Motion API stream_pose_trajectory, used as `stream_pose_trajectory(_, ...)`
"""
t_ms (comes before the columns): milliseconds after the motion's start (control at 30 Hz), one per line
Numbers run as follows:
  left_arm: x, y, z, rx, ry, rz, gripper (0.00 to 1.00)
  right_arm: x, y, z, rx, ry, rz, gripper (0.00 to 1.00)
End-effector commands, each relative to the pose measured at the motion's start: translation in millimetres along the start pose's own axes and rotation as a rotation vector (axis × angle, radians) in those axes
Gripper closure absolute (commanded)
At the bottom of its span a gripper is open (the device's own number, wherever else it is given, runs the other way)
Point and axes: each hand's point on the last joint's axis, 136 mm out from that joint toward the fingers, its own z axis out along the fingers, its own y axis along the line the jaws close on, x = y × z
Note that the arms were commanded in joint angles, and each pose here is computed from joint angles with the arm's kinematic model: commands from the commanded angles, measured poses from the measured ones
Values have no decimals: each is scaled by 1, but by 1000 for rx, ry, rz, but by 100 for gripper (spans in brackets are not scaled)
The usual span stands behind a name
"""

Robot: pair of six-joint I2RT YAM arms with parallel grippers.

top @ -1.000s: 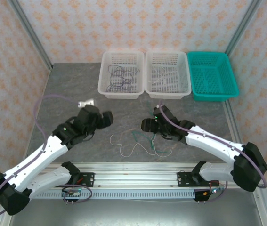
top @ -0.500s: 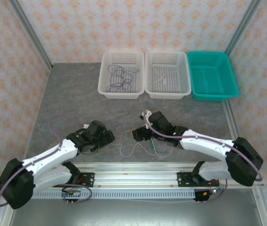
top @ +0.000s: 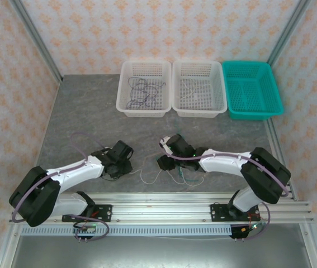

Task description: Untangle the cables

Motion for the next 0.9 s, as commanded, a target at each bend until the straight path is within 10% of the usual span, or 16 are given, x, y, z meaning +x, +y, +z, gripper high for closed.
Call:
stream_pose_trajectory(0,-7,-21,-2,62,-27,22,94,1,-3,2,24,0,24,68)
stream_pose_trajectory(167,-24,-15,-21,27,-122,26,100,-4,-14,-5,94,-21,39,100)
stream_pose_trajectory(533,-82,67,-97,-107,-364,-179,100,-28,-170,-139,463,-574,856,100)
stream_pose_trajectory(867,-119,100,-138,-106,-424,-322,100,12,-243,-234,719,-699,1198,100)
